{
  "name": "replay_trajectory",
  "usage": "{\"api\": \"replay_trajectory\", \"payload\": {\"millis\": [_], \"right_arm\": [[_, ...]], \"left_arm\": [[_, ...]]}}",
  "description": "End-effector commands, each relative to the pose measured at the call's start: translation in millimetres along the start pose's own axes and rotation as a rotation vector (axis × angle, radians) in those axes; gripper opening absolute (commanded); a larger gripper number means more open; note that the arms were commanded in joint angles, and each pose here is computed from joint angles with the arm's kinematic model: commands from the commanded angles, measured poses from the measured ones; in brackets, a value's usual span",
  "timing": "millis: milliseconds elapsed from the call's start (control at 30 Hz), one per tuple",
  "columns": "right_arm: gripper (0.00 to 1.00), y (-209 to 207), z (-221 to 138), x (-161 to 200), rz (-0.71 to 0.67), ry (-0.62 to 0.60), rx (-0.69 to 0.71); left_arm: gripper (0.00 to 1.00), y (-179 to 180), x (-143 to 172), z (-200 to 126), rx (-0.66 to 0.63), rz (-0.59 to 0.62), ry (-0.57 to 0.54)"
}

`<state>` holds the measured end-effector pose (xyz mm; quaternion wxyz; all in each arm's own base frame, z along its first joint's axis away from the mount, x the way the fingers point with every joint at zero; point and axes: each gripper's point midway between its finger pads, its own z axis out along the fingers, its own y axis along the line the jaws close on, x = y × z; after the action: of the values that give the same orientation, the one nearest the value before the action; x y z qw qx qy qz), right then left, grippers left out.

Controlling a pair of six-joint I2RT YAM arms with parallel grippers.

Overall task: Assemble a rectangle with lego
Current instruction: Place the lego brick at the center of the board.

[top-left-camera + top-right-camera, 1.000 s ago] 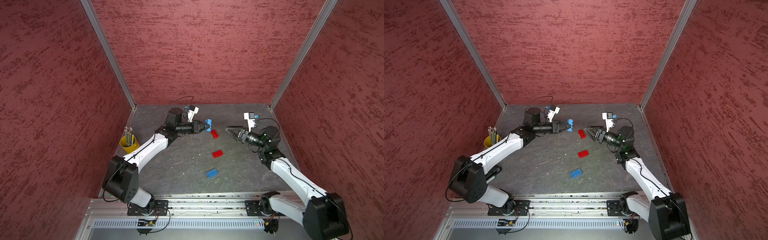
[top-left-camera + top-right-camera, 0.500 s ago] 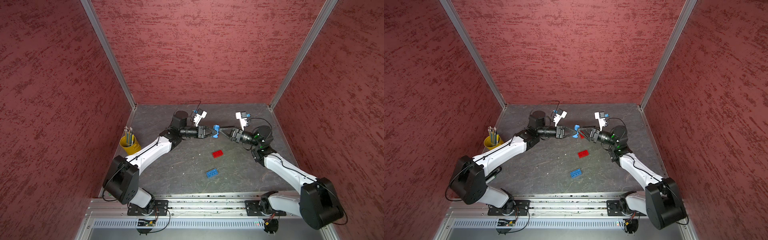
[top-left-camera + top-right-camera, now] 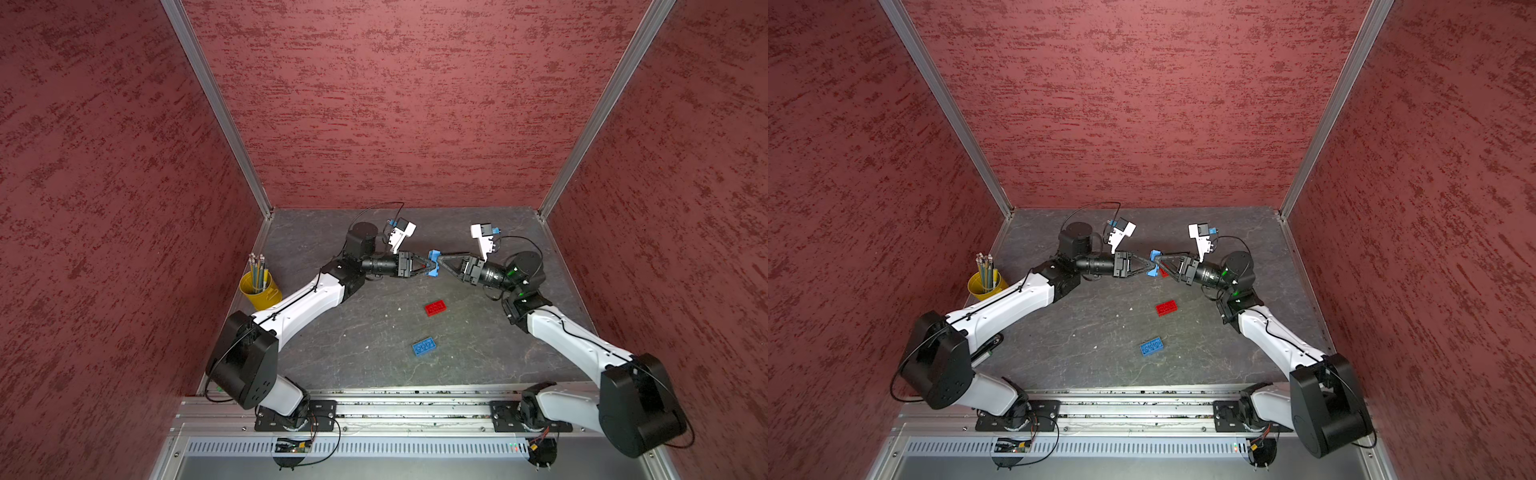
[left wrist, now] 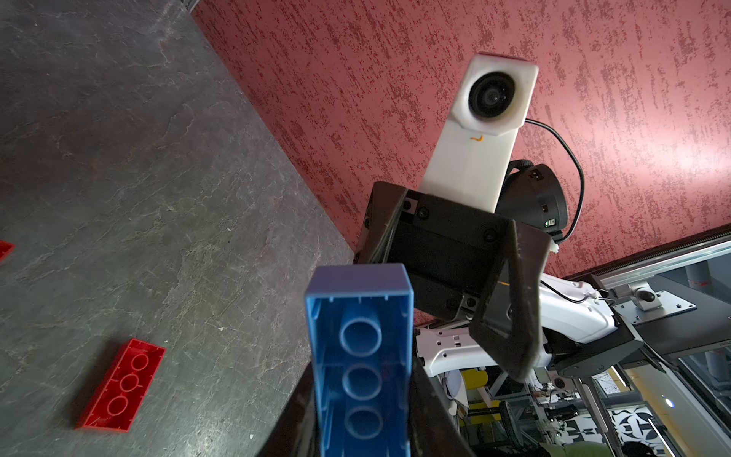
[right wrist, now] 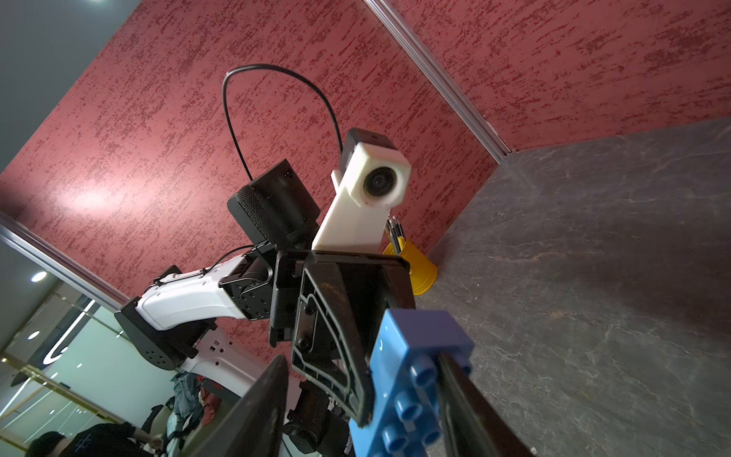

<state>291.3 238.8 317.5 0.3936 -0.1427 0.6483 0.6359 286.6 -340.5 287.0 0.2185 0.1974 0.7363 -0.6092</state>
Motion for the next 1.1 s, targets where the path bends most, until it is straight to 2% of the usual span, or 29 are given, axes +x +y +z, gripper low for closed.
{"api": "replay_trajectory", "payload": {"millis": [0,167,333,767,1067], "right_arm": [[0.6,1.5,4.2,-6.4,-0.02,-0.025,-0.003],[0.6,-0.9,5.7,-4.9,-0.017,-0.017,-0.002],[0.65,-7.9,5.7,-3.1,-0.009,-0.02,0.02],[0.74,-11.0,2.2,-11.6,-0.045,-0.058,0.086],[0.74,-5.4,5.4,-11.0,-0.03,-0.046,0.037]], "left_arm": [[0.21,-24.6,-3.4,-4.6,0.044,0.061,-0.007],[0.21,-26.2,-4.6,-2.8,0.052,0.065,-0.008],[0.21,-31.1,-7.5,-4.5,0.053,0.081,-0.017],[0.2,-11.8,-14.0,-22.2,-0.04,0.097,-0.068],[0.2,-14.7,-7.3,-8.9,-0.021,0.094,-0.034]]}}
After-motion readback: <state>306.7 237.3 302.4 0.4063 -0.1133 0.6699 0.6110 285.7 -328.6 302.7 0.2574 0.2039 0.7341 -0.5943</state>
